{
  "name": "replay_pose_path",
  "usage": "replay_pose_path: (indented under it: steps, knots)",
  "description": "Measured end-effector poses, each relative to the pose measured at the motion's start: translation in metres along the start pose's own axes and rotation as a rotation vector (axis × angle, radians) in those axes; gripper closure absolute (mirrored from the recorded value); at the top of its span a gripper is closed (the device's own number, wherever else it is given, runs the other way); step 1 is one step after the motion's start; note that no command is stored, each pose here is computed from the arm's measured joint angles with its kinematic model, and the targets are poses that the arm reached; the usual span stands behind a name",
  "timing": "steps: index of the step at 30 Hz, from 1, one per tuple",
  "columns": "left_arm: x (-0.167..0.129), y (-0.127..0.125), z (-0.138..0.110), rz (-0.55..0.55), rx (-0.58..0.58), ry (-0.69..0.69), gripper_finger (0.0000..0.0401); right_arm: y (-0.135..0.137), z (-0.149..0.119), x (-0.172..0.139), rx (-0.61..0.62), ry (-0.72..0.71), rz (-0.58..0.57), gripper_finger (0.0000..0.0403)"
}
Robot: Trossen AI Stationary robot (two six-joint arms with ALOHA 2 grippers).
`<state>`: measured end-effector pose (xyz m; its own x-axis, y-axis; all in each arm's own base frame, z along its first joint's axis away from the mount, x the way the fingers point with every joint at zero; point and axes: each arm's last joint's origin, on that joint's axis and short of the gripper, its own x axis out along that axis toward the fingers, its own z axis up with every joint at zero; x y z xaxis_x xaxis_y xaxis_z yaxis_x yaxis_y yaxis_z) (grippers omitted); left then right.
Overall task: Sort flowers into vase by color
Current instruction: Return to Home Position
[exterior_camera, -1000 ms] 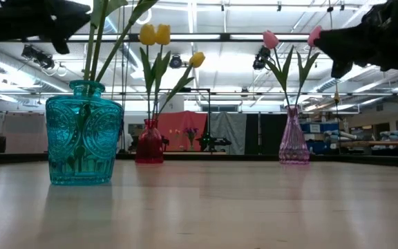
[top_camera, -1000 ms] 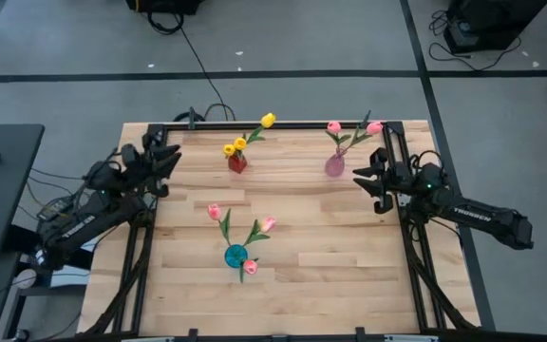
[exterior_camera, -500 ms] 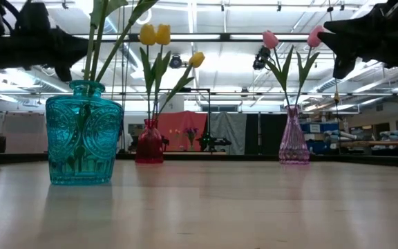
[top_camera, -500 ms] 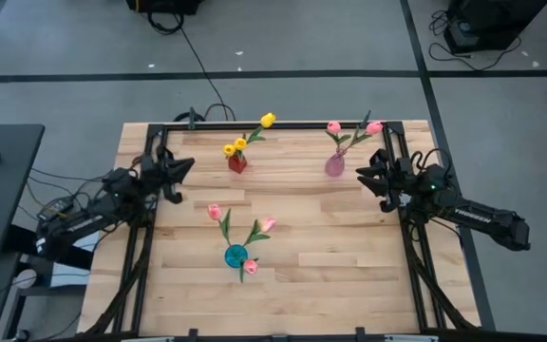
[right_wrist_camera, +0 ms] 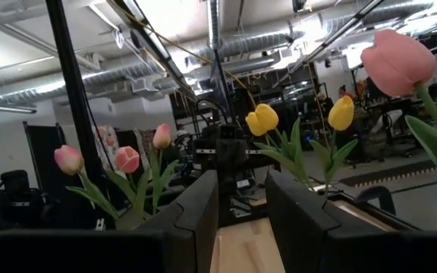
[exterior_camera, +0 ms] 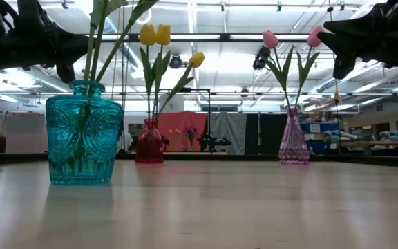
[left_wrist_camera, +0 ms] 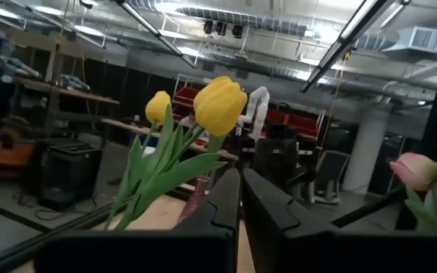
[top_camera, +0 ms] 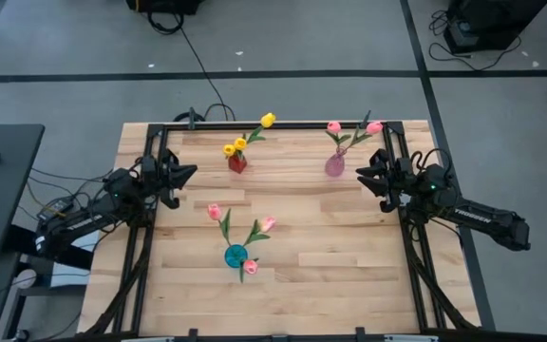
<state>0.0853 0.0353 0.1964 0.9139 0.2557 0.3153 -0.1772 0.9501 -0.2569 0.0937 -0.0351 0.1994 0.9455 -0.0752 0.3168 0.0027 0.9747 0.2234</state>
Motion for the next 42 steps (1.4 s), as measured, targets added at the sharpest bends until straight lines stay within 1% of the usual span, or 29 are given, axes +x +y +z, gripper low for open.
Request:
replay_pose_path:
  steps: [6,42]
  knots:
    - [0.0,0.0,0.0,0.0,0.017,0.0,0.0381,0.0,0.0,0.0,0.0,0.0,0.0,0.028]
    - [0.0,0.0001,-0.0003,0.0,0.02,0.001,0.0381,0.0,0.0001,0.0,0.0,0.0,0.0,0.0279]
